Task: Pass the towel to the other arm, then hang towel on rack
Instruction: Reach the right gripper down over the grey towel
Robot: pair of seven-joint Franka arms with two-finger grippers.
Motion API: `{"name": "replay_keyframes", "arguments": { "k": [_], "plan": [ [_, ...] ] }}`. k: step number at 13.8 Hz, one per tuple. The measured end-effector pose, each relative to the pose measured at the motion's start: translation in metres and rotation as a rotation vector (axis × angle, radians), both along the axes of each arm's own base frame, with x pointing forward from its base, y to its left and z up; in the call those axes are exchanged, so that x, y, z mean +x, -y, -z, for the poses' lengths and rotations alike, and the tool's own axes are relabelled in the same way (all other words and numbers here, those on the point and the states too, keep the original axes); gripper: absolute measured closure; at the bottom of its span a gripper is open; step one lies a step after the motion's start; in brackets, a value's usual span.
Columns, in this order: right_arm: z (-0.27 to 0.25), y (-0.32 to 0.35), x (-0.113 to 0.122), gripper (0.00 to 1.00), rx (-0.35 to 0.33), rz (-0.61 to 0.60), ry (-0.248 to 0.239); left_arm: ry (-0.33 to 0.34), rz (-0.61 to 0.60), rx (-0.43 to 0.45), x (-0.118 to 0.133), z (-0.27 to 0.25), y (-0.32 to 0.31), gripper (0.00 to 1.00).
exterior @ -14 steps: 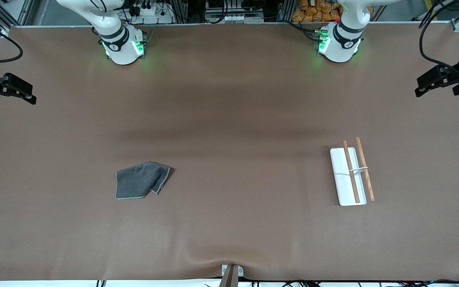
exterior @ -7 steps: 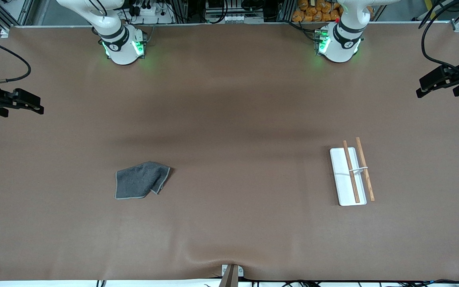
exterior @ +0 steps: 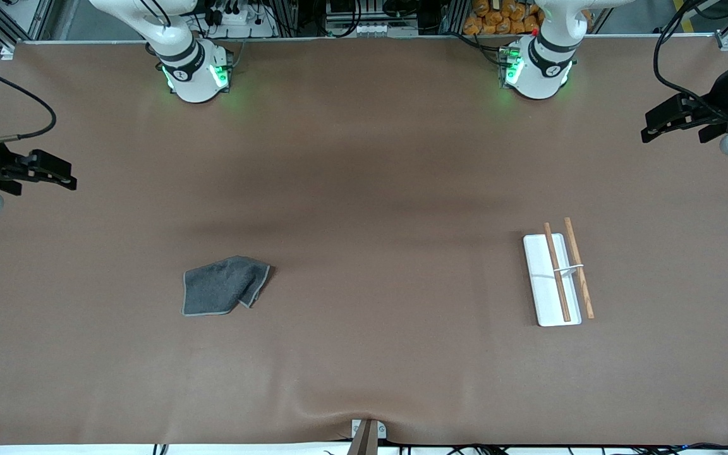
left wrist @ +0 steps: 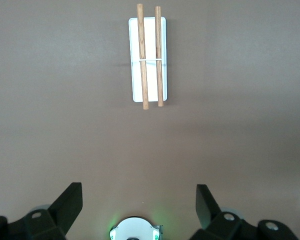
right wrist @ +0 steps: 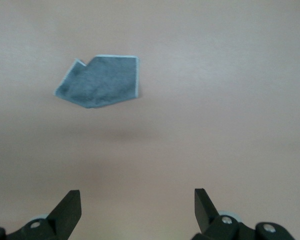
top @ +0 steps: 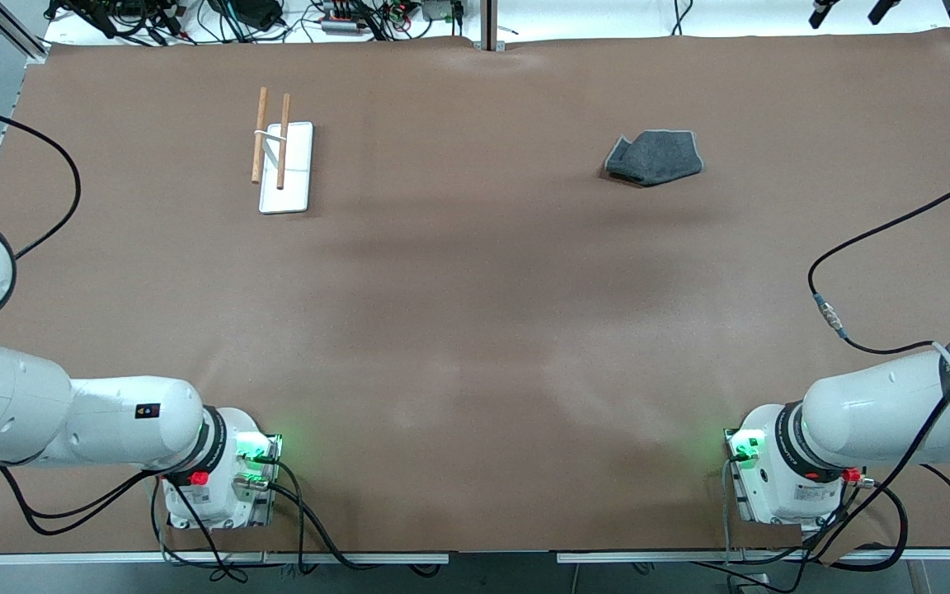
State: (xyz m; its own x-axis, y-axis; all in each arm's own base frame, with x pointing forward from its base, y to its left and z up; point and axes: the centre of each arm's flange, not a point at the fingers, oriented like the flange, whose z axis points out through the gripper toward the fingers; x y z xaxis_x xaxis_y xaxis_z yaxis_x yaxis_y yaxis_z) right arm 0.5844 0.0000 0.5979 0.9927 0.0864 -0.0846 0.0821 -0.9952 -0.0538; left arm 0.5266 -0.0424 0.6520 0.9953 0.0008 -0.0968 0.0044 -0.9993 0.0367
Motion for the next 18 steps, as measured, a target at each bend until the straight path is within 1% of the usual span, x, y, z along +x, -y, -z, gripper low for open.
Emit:
{"name": "replay_keyframes", "arguments": {
  "k": [1,3,4,6,8,10,13,16,18],
  "plan": [
    [0.005,-0.002,0.004,0.0,0.02,0.001,0.001,0.002,0.002,-0.001,0.0,0.0,0.001,0.0],
    [0.014,-0.006,0.015,0.0,0.062,0.009,0.023,0.005,0.008,-0.026,0.0,-0.001,0.006,0.0],
    [0.019,-0.008,0.019,0.0,0.075,0.021,0.023,0.007,0.011,-0.034,0.0,-0.001,0.008,0.0],
    [0.033,-0.016,0.025,0.0,0.083,0.058,0.002,0.01,0.024,-0.036,0.0,-0.003,0.015,0.0],
    [0.047,-0.036,0.031,0.0,0.078,0.097,-0.016,0.013,0.042,-0.05,-0.002,-0.005,0.027,0.0],
    [0.066,-0.057,0.037,0.0,0.07,0.123,-0.045,0.018,0.043,-0.088,-0.002,-0.008,0.031,0.0],
    [0.102,-0.082,0.046,0.0,0.058,0.159,-0.081,0.034,0.032,-0.097,0.002,-0.009,0.025,0.0],
    [0.132,-0.123,0.051,0.0,0.046,0.23,-0.068,0.101,0.027,-0.075,0.016,-0.007,0.023,0.0],
    [0.153,-0.154,0.05,0.0,0.039,0.275,-0.058,0.119,0.034,-0.07,0.022,-0.004,0.028,0.0]
  ]
}}
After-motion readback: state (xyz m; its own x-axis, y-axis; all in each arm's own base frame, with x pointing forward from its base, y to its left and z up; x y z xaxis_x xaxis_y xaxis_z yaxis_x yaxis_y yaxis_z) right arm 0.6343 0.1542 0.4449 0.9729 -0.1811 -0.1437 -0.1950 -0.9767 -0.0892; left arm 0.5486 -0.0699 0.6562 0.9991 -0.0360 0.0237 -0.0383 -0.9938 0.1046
